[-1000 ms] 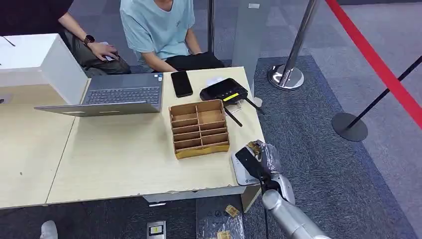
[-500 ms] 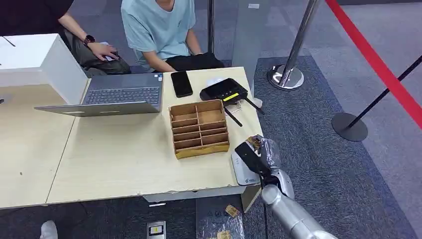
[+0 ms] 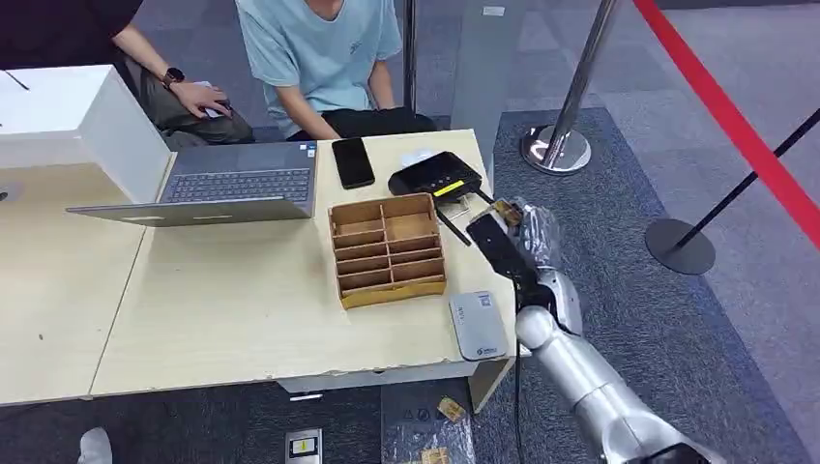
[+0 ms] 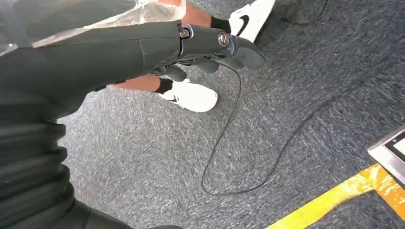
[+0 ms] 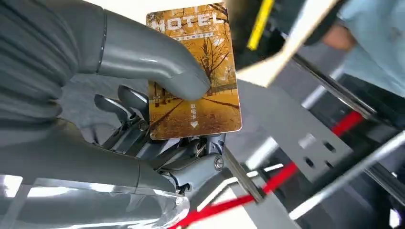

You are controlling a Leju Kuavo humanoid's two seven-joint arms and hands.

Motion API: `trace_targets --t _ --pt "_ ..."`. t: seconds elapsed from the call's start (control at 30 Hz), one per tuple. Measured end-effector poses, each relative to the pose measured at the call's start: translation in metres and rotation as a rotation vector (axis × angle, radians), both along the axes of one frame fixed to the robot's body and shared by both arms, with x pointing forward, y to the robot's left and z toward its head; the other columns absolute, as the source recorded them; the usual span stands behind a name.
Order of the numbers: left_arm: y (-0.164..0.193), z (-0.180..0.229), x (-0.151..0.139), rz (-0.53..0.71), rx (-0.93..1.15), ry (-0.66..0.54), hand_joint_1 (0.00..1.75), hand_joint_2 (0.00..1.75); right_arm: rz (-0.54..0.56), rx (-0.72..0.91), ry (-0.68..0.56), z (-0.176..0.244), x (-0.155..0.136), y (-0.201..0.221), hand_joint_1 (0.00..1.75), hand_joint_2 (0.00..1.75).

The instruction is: Pass the card to the sensor for recognition and then transmit it.

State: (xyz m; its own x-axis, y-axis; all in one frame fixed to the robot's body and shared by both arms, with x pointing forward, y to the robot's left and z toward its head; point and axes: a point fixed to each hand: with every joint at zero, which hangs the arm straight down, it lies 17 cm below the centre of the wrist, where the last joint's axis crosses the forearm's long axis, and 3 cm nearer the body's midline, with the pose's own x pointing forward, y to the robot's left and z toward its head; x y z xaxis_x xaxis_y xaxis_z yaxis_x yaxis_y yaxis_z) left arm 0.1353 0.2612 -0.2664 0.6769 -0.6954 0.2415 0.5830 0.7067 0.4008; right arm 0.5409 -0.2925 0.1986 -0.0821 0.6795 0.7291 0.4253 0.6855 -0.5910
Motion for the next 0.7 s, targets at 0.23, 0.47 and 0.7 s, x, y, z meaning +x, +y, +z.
trace_targets --t 0.23,0.47,0.7 --pt "-0.004 0.001 0.002 -0.025 -0.003 -0.008 0.00 1.75 0.063 -0.062 -0.114 0.082 0.024 0.025 1.75 1.75" --pt "-0.010 0.003 0.012 -0.052 -0.010 -0.016 0.00 1.75 0.154 -0.169 -0.181 0.149 0.045 0.069 1.75 1.75" --pt "-0.011 0.004 0.015 -0.060 -0.009 -0.011 0.00 1.75 0.190 -0.212 -0.183 0.166 0.053 0.089 1.75 1.75"
